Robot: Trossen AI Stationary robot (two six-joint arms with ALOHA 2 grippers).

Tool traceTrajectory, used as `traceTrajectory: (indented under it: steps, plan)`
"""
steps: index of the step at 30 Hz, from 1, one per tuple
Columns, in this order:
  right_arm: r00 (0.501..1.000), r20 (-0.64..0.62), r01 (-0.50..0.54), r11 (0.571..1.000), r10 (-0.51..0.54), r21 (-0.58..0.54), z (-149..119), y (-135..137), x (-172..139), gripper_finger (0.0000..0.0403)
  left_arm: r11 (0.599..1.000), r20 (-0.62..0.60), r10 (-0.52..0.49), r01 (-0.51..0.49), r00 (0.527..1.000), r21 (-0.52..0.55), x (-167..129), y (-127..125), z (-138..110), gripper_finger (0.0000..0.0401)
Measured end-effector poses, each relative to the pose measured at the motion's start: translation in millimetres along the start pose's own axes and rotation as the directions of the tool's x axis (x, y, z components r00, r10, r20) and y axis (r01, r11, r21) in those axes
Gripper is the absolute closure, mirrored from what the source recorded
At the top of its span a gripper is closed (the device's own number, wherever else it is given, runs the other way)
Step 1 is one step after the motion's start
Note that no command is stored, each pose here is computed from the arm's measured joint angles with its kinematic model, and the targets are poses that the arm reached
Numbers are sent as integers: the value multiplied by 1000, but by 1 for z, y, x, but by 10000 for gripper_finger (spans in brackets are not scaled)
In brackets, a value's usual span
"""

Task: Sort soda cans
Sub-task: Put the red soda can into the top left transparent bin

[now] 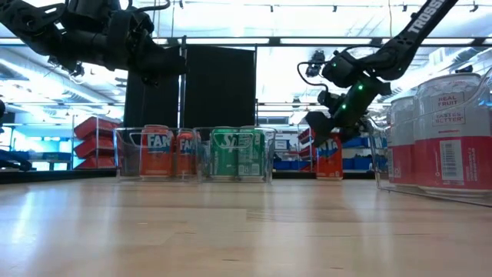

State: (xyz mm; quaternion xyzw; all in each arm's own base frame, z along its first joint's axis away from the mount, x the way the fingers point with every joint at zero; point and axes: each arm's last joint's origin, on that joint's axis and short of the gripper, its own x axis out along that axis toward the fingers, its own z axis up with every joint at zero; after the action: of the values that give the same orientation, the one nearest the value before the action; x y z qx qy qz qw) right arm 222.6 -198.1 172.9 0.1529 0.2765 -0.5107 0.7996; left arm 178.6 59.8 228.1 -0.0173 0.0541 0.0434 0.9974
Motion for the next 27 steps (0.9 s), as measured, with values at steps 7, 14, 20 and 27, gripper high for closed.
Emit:
traceTrajectory:
  steps: [7,14,20,27]
  plan:
    - [998,21,-61,998,62,-16,8,17,-16,112,1000,45,0,0,999,-11,0,0,5,244]
    - [993,63,-99,995,101,-31,36,59,-56,112,999,110,32,-31,993,-17,-5,-1,13,244]
    - [978,149,-149,989,148,-5,67,99,-101,112,997,157,72,-71,985,-12,-13,-1,20,244]
    - [911,302,-302,953,281,23,92,145,-146,112,991,222,128,-131,967,-4,-24,-3,29,244]
